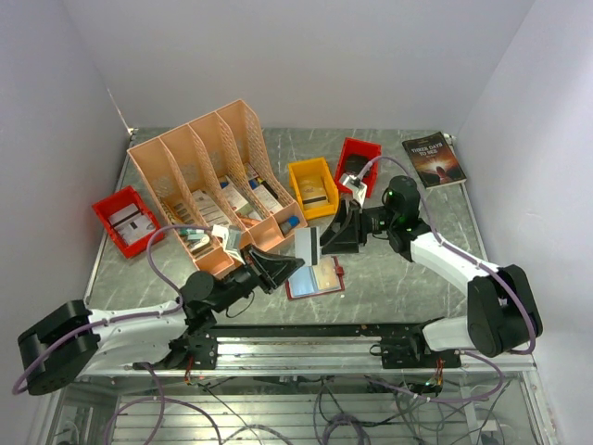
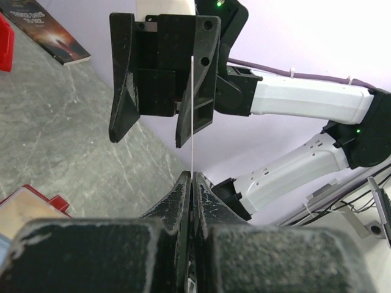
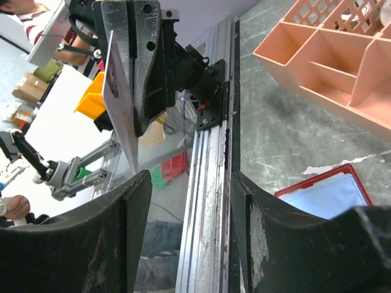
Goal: Put the credit cards into the card holder
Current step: Pick up the credit card from the storage box, then insert the credit card into the card holder.
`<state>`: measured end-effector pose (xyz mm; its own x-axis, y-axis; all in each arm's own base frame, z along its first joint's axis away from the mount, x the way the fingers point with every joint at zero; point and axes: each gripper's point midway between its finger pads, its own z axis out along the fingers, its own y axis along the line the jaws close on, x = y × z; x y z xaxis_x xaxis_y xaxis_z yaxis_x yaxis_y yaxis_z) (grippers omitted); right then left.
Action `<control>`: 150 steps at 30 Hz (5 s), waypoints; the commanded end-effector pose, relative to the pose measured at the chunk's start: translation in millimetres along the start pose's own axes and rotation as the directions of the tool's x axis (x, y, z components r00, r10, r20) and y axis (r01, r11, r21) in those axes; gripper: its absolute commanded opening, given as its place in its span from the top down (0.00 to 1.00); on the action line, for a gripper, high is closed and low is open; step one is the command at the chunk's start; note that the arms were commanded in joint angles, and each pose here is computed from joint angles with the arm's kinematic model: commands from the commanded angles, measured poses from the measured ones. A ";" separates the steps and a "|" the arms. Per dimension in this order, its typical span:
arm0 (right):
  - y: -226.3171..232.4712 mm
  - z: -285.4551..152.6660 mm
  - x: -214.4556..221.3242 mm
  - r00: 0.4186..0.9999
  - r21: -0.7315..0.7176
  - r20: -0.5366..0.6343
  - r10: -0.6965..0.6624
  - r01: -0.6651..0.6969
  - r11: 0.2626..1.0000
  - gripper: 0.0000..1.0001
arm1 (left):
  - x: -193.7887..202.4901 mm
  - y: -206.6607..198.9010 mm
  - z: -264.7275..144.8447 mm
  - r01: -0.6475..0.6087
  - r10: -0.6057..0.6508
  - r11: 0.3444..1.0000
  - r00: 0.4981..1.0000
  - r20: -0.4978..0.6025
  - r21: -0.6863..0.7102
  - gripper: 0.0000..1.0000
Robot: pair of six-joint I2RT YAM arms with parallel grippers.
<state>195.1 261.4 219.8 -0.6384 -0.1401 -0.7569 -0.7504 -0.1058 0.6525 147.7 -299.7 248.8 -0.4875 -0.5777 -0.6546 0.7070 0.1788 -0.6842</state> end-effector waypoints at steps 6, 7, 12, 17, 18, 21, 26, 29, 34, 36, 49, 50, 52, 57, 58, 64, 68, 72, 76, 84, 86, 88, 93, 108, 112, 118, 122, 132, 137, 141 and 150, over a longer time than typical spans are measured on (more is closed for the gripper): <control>29.0 1.4 -9.3 0.996 -0.087 -0.035 -0.088 0.085 0.993 0.46 | 6.3 5.6 3.5 -0.033 0.032 0.999 0.991 -0.130 -0.009 0.93; 30.1 1.2 -9.4 0.995 -0.093 -0.038 -0.092 0.088 0.992 0.46 | 6.6 6.2 4.5 -0.031 0.030 1.000 0.991 -0.134 -0.007 0.93; 31.2 1.1 -11.8 0.993 -0.109 -0.050 -0.109 0.103 0.989 0.45 | 10.7 4.7 8.1 -0.017 0.020 1.000 0.988 -0.155 0.021 0.93; 24.4 6.3 -15.2 0.999 -0.084 -0.032 -0.023 0.020 0.996 0.71 | 16.9 0.8 11.7 -0.010 0.020 0.998 0.983 -0.183 0.054 0.93; 24.0 7.7 -15.4 0.999 -0.089 -0.030 -0.025 0.022 0.996 0.78 | 16.7 0.0 11.7 -0.010 0.020 0.998 0.983 -0.180 0.060 0.93; 22.8 9.6 -9.7 0.999 -0.099 -0.050 -0.006 0.001 0.995 0.98 | 13.2 -1.1 10.5 -0.008 0.018 0.998 0.987 -0.157 0.066 0.93; 23.2 8.9 -6.7 0.998 -0.103 -0.057 -0.007 0.001 0.995 1.00 | 7.1 1.4 2.8 0.013 -0.007 0.998 0.994 -0.107 0.054 0.70; 23.0 9.2 -8.1 0.998 -0.104 -0.055 -0.008 0.002 0.995 1.00 | 8.9 2.3 1.1 0.028 -0.022 0.998 0.994 -0.109 0.053 0.60; 21.5 9.8 -6.9 0.998 -0.106 -0.058 -0.002 -0.004 0.994 1.00 | 16.1 3.3 4.6 0.041 -0.033 0.998 0.989 -0.143 0.055 0.57; 22.2 9.9 -6.8 0.998 -0.106 -0.058 -0.003 -0.003 0.994 1.00 | 18.5 4.5 6.3 0.044 -0.035 0.998 0.988 -0.150 0.054 0.58; 19.8 13.1 3.4 0.997 -0.111 -0.078 -0.015 0.006 0.994 1.00 | 20.3 3.5 11.3 0.057 -0.046 0.996 0.987 -0.153 0.067 0.78; 18.8 12.9 3.6 0.997 -0.108 -0.077 -0.016 0.008 0.994 1.00 | 20.5 4.9 10.7 0.054 -0.045 0.997 0.987 -0.155 0.060 0.76; 18.5 12.9 4.8 0.997 -0.109 -0.078 -0.018 0.009 0.994 1.00 | 19.9 5.5 9.2 0.050 -0.041 0.997 0.987 -0.153 0.054 0.75; 17.3 13.1 5.1 0.997 -0.107 -0.079 -0.017 0.008 0.994 1.00 | 20.4 3.8 7.8 0.041 -0.031 0.997 0.986 -0.165 0.058 0.93; 16.9 13.1 5.3 0.997 -0.107 -0.079 -0.016 0.007 0.994 1.00 | 21.3 3.4 7.7 0.042 -0.031 0.997 0.985 -0.168 0.062 0.93; 12.8 13.4 3.2 0.996 -0.083 -0.072 -0.044 0.038 0.996 0.67 | 27.0 7.2 5.9 0.056 -0.044 0.996 0.984 -0.175 0.062 0.93; -22.5 -6.8 -2.1 0.963 0.131 -0.138 -0.232 0.249 0.960 0.42 | 22.8 16.4 -7.5 0.113 -0.112 0.994 0.988 -0.107 0.009 0.93; -78.8 -55.2 3.5 0.858 0.434 -0.393 -0.331 0.490 0.756 0.40 | 27.4 28.0 -26.0 0.152 -0.157 0.983 0.987 -0.036 -0.105 0.93; -96.4 -72.5 39.0 0.857 0.494 -0.447 -0.256 0.475 0.728 0.44 | 31.3 38.4 -34.2 0.161 -0.165 0.963 0.986 0.000 -0.216 0.93; -112.2 -76.5 90.2 0.839 0.449 -0.526 -0.142 0.415 0.791 0.93 | 46.4 76.2 -42.0 0.256 -0.237 0.866 0.966 0.100 -0.429 0.93; -116.7 -76.4 102.4 0.826 0.436 -0.556 -0.094 0.386 0.813 0.98 | 54.5 81.6 -39.0 0.251 -0.237 0.858 0.968 0.089 -0.449 0.93; -119.8 -75.1 110.4 0.816 0.424 -0.575 -0.062 0.362 0.830 0.98 | 60.2 85.0 -34.7 0.251 -0.240 0.851 0.967 0.083 -0.461 0.93; -125.5 -70.1 118.2 0.794 0.420 -0.605 -0.058 0.380 0.824 0.65 | 73.4 97.7 -31.1 0.265 -0.255 0.829 0.963 0.089 -0.493 0.93; -147.3 -69.2 122.0 0.773 0.489 -0.635 -0.002 0.403 0.774 0.58 | 107.0 120.5 -26.3 0.318 -0.321 0.793 0.943 0.087 -0.519 0.93; -151.7 -67.6 124.1 0.779 0.500 -0.627 0.023 0.379 0.779 0.57 | 113.6 127.9 -25.5 0.317 -0.345 0.792 0.937 0.045 -0.522 0.93; -151.3 -64.1 122.5 0.793 0.507 -0.608 0.029 0.361 0.783 0.52 | 118.5 129.3 -30.5 0.332 -0.371 0.798 0.928 0.025 -0.503 0.93; -151.1 -59.9 121.5 0.805 0.509 -0.591 0.042 0.333 0.794 0.50 | 124.7 127.0 -29.9 0.338 -0.390 0.804 0.921 -0.004 -0.489 0.93; -153.9 -57.4 123.1 0.819 0.524 -0.569 0.074 0.292 0.800 0.51 | 128.8 136.6 -42.1 0.338 -0.420 0.780 0.906 -0.041 -0.527 0.93; -154.9 -58.3 124.2 0.820 0.529 -0.567 0.083 0.285 0.800 0.52 | 125.9 136.7 -37.0 0.325 -0.416 0.792 0.907 -0.066 -0.517 0.93; -155.6 -58.1 125.6 0.819 0.528 -0.567 0.088 0.280 0.802 0.52 | 127.2 136.8 -33.6 0.312 -0.412 0.795 0.907 -0.084 -0.521 0.93; -161.1 -62.8 128.0 0.814 0.556 -0.571 0.110 0.285 0.781 0.56 | 131.2 140.2 -28.3 0.344 -0.439 0.789 0.896 -0.074 -0.509 0.93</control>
<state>234.6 198.3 19.4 -0.5032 -0.6918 -0.5179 -0.8642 0.4052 0.2984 167.3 -326.0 54.6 -0.7833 -0.5358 -0.3151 0.1130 0.3757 -0.9198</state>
